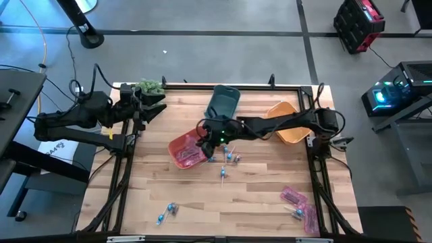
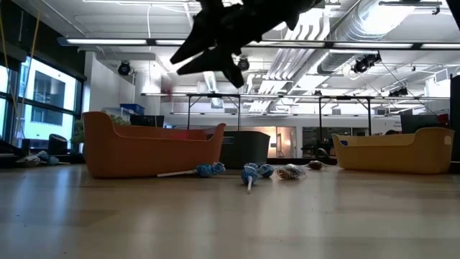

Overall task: Sort candy
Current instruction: Put the red candy into the orange bin

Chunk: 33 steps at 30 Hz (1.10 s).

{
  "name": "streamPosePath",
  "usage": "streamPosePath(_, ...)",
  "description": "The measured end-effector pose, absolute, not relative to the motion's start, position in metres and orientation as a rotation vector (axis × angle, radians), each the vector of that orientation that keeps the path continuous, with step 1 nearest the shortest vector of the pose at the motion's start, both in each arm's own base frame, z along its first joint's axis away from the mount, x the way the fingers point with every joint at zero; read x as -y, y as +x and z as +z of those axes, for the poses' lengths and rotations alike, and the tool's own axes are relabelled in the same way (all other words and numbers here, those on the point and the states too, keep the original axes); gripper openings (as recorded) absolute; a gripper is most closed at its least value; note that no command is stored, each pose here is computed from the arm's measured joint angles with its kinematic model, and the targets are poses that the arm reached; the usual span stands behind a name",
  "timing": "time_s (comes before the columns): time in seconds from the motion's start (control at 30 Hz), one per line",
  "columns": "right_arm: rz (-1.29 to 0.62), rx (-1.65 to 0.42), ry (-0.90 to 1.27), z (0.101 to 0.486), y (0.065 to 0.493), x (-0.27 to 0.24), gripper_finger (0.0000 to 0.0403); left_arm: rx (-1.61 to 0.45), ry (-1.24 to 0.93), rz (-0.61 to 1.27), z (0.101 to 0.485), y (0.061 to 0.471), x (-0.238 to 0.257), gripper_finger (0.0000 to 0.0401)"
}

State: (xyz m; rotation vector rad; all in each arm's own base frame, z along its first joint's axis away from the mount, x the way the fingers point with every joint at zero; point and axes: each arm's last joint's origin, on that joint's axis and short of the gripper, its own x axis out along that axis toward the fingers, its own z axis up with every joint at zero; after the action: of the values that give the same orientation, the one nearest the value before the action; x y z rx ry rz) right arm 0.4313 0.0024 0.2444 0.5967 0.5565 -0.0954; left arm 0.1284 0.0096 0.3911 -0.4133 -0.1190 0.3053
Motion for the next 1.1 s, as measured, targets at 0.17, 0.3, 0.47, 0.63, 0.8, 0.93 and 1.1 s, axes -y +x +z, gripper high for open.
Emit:
streamPosePath(0.17,-0.098,-0.643,0.605,0.236,0.428,-0.002,0.0193,0.097,-0.427,0.308,0.389,0.129,-0.010,0.0264)
streamPosePath(0.3,-0.001,-0.781,0.636,0.249,0.408,-0.001,0.0228,0.080,-0.459,0.289,0.387,0.129,-0.009,0.0264)
streamPosePath(0.47,0.039,-1.126,0.622,0.263,0.360,-0.028,0.0227,0.057,-0.462,0.301,0.384,0.130,-0.009,0.0264)
streamPosePath(0.63,-0.045,-1.459,0.508,0.269,0.305,-0.083,0.0221,0.061,-0.461,0.333,0.384,0.131,-0.010,0.0264)
streamPosePath(0.8,-0.173,-1.718,0.508,0.230,0.260,-0.133,0.0220,0.058,-0.480,0.351,0.383,0.134,-0.010,0.0264)
streamPosePath(0.93,-0.262,-1.901,0.537,0.188,0.222,-0.152,0.0220,0.057,-0.510,0.354,0.382,0.136,-0.010,0.0264)
streamPosePath(1.1,-0.234,-2.007,0.565,0.160,0.196,-0.163,0.0220,0.047,-0.525,0.358,0.380,0.140,-0.011,0.0264)
